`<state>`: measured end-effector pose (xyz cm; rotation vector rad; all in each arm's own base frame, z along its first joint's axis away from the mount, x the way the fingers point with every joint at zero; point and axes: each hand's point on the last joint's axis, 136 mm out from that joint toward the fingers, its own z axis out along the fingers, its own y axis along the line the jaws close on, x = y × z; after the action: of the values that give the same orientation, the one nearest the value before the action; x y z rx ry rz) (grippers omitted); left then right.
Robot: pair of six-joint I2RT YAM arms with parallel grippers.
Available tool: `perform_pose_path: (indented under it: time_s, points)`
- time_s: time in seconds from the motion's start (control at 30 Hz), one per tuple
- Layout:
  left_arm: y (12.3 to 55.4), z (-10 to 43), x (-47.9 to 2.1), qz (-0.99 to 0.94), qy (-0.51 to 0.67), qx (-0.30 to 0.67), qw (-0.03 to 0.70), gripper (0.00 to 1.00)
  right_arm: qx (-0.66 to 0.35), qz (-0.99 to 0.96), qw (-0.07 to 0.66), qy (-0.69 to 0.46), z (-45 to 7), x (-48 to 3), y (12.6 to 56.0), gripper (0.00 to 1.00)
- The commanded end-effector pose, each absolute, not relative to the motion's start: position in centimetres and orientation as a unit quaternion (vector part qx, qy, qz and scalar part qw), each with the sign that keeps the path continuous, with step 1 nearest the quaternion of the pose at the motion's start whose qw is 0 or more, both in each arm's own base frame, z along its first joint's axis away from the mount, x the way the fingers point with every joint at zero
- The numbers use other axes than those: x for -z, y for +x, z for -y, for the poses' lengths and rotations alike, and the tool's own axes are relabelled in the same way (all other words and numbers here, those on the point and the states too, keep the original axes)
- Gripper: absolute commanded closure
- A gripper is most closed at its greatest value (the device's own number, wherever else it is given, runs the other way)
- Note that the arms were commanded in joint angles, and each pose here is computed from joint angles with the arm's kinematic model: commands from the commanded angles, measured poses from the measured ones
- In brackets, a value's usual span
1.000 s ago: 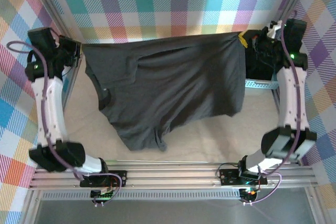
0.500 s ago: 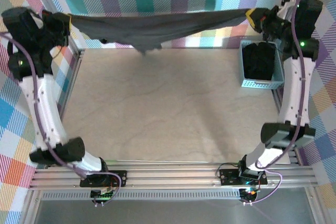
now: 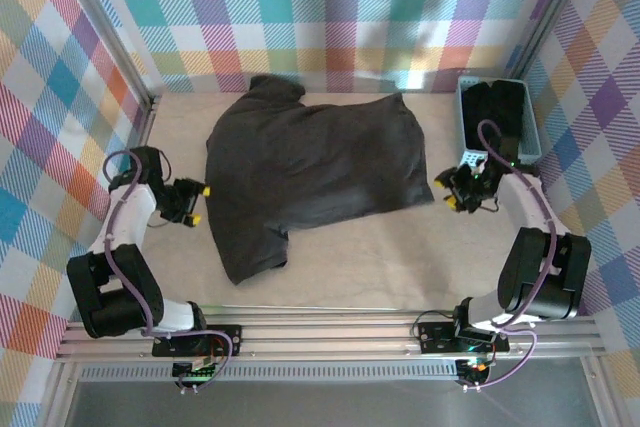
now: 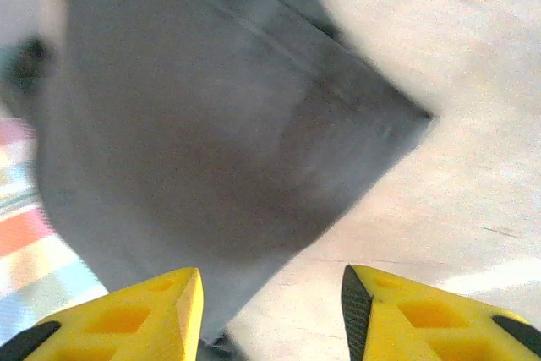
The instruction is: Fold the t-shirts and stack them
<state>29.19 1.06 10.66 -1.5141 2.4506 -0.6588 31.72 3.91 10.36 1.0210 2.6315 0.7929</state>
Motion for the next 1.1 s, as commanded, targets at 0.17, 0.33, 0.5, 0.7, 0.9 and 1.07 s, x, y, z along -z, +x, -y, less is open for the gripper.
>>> perform_pose_path:
  time_s: [0.17,0.33,0.5,0.7,0.9,1.07]
  points:
    - [27.7,2.7,-11.1,-0.866,-0.428,0.206,0.153,0.49,-0.229,-0.927,0.184,0.232,-8.1,-12.7,32.0,0.54]
    - [28.4,5.9,-7.8,-0.884,-0.409,0.192,0.119,0.61,-0.212,-0.929,0.204,0.223,-7.6,-11.6,34.8,0.65]
    - [30.0,7.4,-6.3,-0.892,-0.404,0.174,0.109,0.64,-0.188,-0.935,0.181,0.241,-6.5,-9.2,36.8,0.65]
    - [29.3,6.1,-3.1,-0.897,-0.416,0.118,0.086,0.66,-0.192,-0.935,0.169,0.247,-6.2,-7.3,38.5,0.67]
    - [28.0,4.8,-1.0,-0.898,-0.426,0.084,0.072,0.67,-0.168,-0.944,0.113,0.259,-6.1,-4.2,39.2,0.69]
    - [27.1,4.0,-0.4,-0.898,-0.429,0.070,0.068,0.67,-0.133,-0.951,0.057,0.272,-5.7,-1.6,37.1,0.69]
